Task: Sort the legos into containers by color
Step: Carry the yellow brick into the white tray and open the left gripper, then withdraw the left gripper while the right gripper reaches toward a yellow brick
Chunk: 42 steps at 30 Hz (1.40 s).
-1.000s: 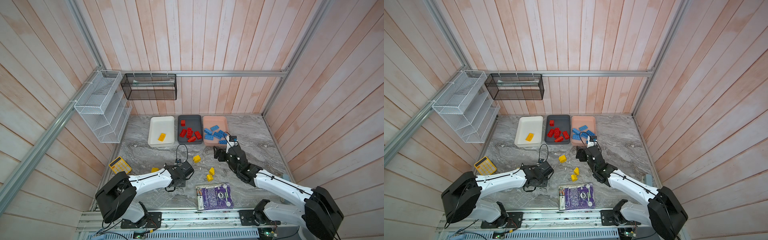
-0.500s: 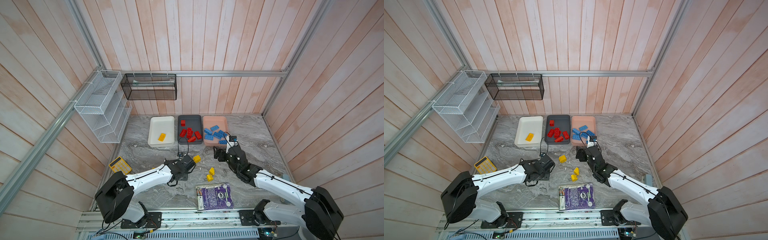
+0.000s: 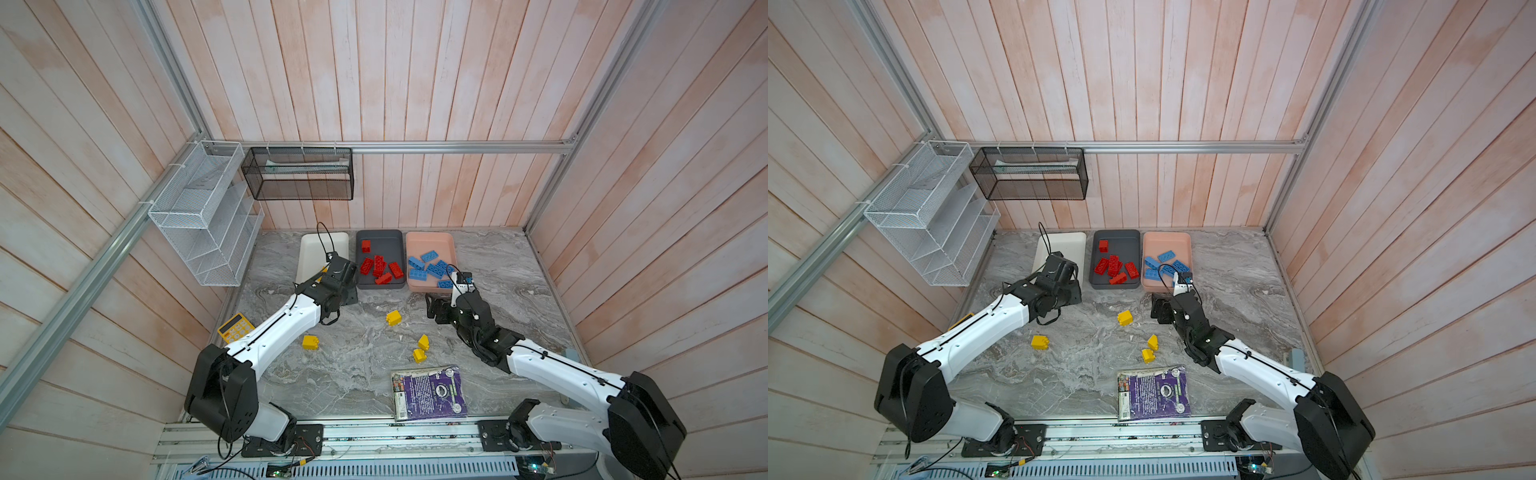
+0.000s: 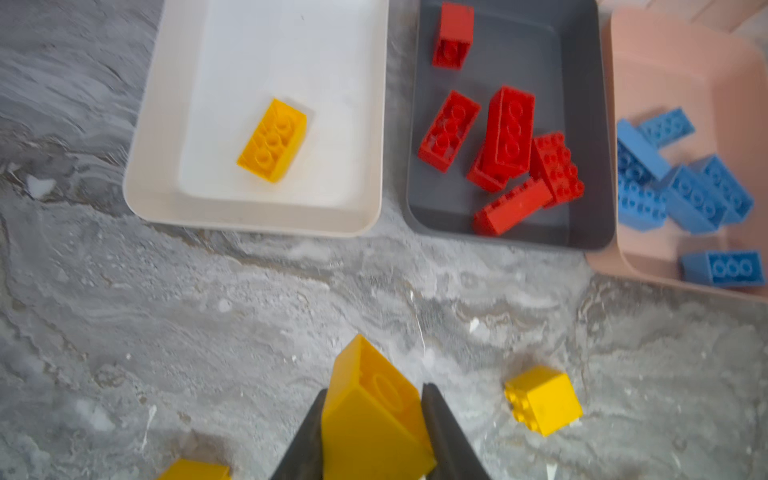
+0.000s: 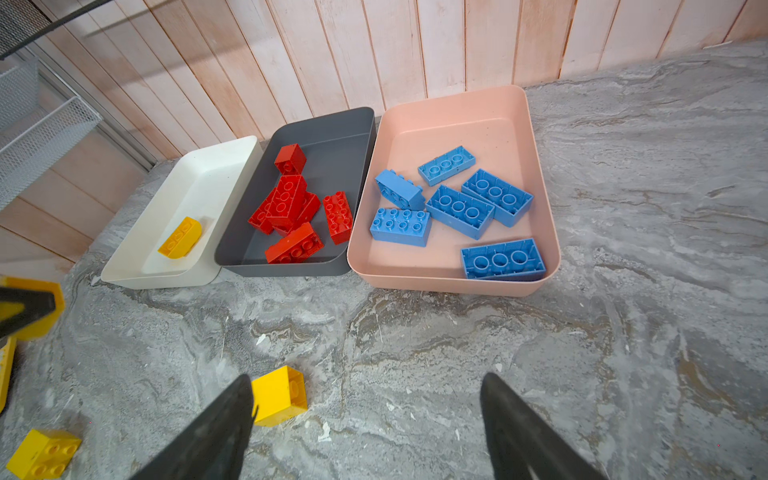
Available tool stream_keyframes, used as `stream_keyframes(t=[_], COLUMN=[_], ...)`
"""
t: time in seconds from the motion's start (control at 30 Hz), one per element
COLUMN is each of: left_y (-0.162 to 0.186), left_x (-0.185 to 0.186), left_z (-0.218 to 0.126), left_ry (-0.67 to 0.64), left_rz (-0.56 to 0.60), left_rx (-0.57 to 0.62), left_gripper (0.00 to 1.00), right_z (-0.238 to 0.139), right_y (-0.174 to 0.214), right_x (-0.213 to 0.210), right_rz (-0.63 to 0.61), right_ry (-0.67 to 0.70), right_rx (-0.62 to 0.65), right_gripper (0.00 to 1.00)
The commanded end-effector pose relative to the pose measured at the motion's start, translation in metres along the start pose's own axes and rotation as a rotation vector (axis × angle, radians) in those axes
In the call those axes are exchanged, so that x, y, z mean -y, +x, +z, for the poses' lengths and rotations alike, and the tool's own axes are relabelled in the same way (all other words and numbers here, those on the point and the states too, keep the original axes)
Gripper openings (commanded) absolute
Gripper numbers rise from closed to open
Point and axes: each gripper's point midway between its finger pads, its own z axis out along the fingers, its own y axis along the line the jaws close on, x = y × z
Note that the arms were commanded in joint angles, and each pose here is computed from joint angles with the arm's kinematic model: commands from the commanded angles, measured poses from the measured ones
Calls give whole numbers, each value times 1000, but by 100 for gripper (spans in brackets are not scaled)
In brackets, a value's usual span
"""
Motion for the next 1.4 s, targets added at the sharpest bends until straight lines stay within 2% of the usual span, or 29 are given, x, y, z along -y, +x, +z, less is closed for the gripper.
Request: stream_keyframes(t=[0.0, 0.17, 0.57, 0.73, 0.93, 1.03, 1.17, 1.23, 1.37], left_y=[-29, -65, -116, -125, -115, -112, -117, -122, -136], left_x=[-2, -14, -38, -44, -42, -42, -43, -42, -29], left_z=[14, 38, 116, 140, 157, 158, 148, 138, 99], left_ry=[16, -2, -36, -48, -30, -29, -30, -26, 42], left_rz=[14, -6, -35, -34, -44, -45, -42, -44, -61], left_rx=[27, 46, 3, -29, -58, -61, -41, -28, 25], left_gripper=[33, 33, 33, 33, 37, 42, 55, 62, 68], right_z=[2, 4, 9, 11, 14, 14, 15, 16, 19], right_y=[8, 11, 16, 17, 21, 22, 22, 24, 26], right_x=[0, -3, -2, -2, 0, 0, -6, -11, -17], right_rz=[-6, -3, -7, -11, -18, -21, -41, -60, -89], right_ry=[-6, -15, -7, -5, 5, 5, -21, -43, -61], right_rx=[-17, -28, -44, -48, -59, -61, -71, -84, -97], right_gripper=[85, 85, 85, 85, 85, 86, 88, 90, 94])
